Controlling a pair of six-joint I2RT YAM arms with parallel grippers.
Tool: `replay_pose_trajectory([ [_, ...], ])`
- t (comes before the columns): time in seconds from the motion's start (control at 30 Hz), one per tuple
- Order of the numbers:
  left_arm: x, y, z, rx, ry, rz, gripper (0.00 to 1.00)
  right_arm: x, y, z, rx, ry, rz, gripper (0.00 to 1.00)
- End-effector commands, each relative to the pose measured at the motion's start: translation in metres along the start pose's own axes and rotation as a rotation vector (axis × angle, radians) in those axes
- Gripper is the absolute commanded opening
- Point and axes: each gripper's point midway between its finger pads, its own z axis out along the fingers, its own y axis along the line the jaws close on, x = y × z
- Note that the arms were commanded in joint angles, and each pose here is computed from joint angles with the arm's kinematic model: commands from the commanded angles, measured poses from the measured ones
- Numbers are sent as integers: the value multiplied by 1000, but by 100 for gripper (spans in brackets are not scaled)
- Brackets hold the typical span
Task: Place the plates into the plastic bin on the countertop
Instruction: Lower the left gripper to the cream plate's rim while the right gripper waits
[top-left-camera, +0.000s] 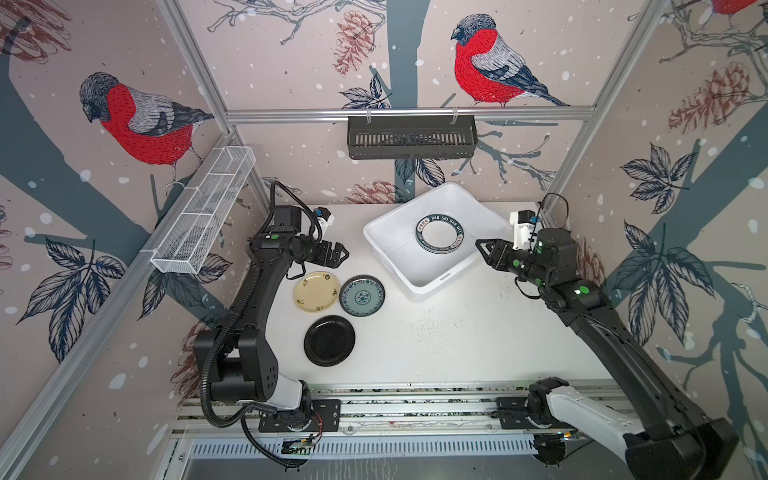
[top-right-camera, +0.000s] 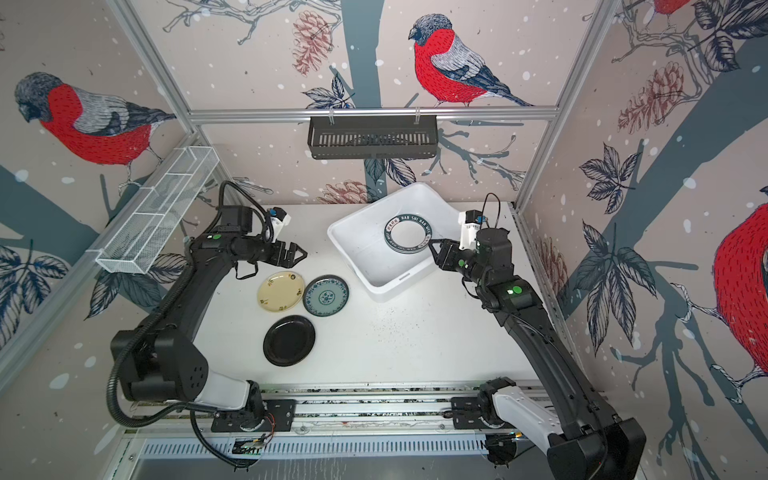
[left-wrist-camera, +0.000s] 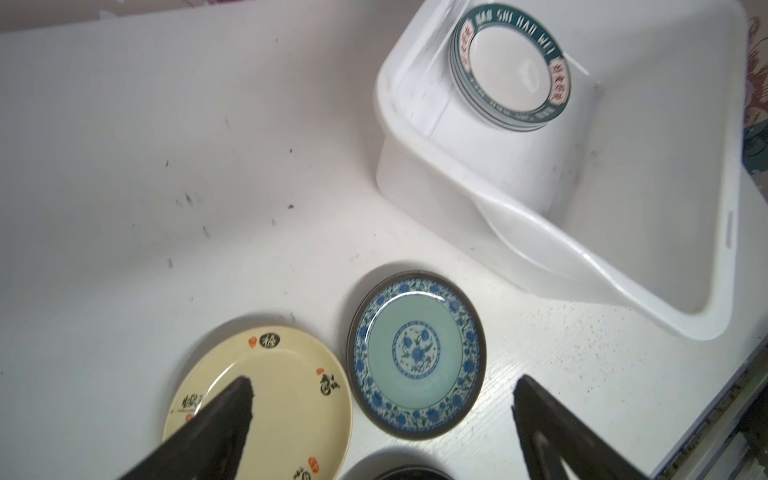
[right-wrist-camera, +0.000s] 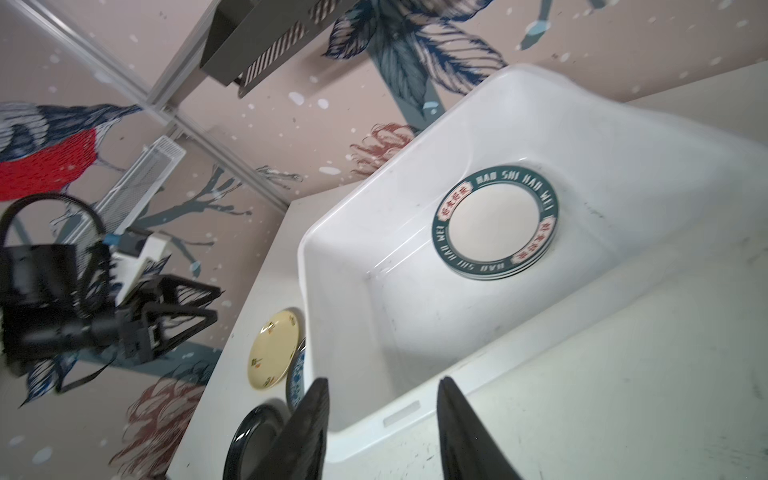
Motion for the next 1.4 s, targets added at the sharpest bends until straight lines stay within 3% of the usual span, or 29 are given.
replay_pose_trajectory([
  [0.0, 22, 16, 5, -35, 79, -34, 96, 6, 18, -2, -98, -20, -9, 45],
  [0.27, 37, 38, 7, -21, 93, -174, 98, 22, 18, 1, -114, -13, 7, 45],
  [0.97, 96, 80, 14, -28, 176, -170, 92, 48, 12, 4, -117, -4, 59, 45],
  [1.37, 114, 108, 13, -76, 186, -248, 88, 40, 12, 6, -92, -48, 62, 45],
])
